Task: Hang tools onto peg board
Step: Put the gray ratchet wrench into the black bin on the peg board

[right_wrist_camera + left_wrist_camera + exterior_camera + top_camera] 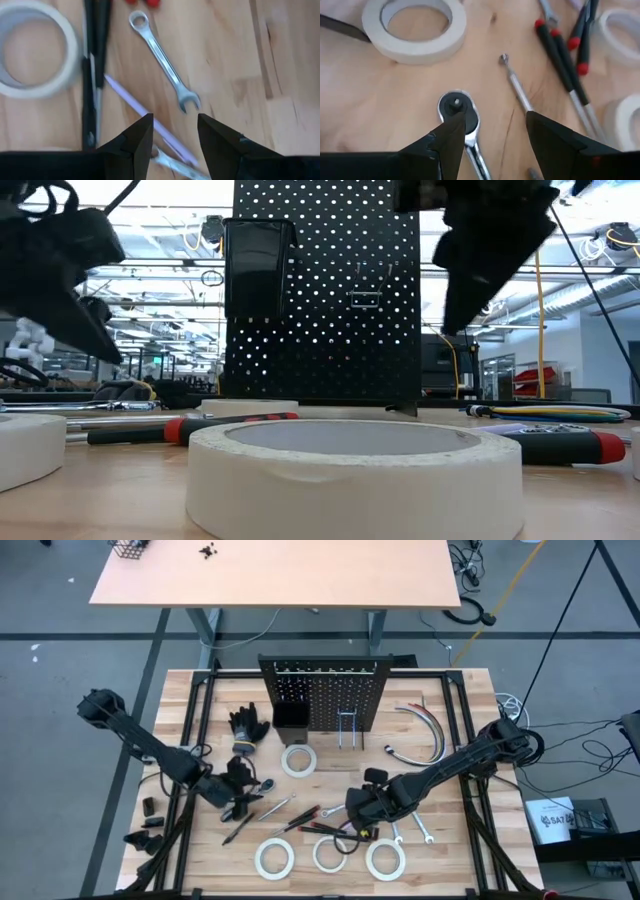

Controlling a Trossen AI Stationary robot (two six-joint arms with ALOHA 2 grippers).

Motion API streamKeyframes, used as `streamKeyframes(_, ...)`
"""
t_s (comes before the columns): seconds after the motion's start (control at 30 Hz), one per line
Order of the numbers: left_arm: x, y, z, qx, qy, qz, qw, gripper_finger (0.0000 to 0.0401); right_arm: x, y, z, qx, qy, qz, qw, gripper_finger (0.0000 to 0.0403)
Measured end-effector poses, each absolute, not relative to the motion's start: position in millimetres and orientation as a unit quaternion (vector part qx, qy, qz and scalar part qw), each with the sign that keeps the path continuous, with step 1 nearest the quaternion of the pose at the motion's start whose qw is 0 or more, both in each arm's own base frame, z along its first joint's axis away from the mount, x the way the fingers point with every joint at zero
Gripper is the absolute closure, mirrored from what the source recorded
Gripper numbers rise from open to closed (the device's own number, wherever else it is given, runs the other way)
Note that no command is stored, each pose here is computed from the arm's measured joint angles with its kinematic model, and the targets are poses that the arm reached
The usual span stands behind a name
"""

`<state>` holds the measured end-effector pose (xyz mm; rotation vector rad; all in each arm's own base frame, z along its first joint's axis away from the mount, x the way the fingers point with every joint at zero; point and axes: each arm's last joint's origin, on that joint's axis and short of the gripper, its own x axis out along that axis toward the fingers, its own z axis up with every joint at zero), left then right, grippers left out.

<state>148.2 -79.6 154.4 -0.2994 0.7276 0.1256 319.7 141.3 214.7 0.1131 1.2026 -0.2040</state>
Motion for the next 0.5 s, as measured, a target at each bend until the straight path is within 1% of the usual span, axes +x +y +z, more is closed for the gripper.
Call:
streamKeyframes(0.1, 146.7, -72.1, 159.3, -0.145, 0.347, 0.071, 0.924, 0.0189, 315.8, 141.2, 213.7, 0.041, 0.578, -0.099, 0.809, 0.0254)
streamKeyframes(0.23, 144.6, -63.0, 158.2, -0.166, 0.361, 0.104, 0.912, 0.0189, 314.3, 140.4, 210.1, 0.035, 0.579, -0.102, 0.808, 0.0254)
streamKeyframes(0.37, 145.3, -62.3, 157.3, -0.185, 0.379, 0.084, 0.903, 0.0189, 309.3, 140.4, 197.7, 0.029, 0.581, -0.108, 0.806, 0.0254)
streamKeyframes(0.5, 144.5, -64.6, 156.7, -0.202, 0.398, 0.056, 0.893, 0.0189, 313.0, 146.1, 192.0, 0.049, 0.553, -0.091, 0.827, 0.0254)
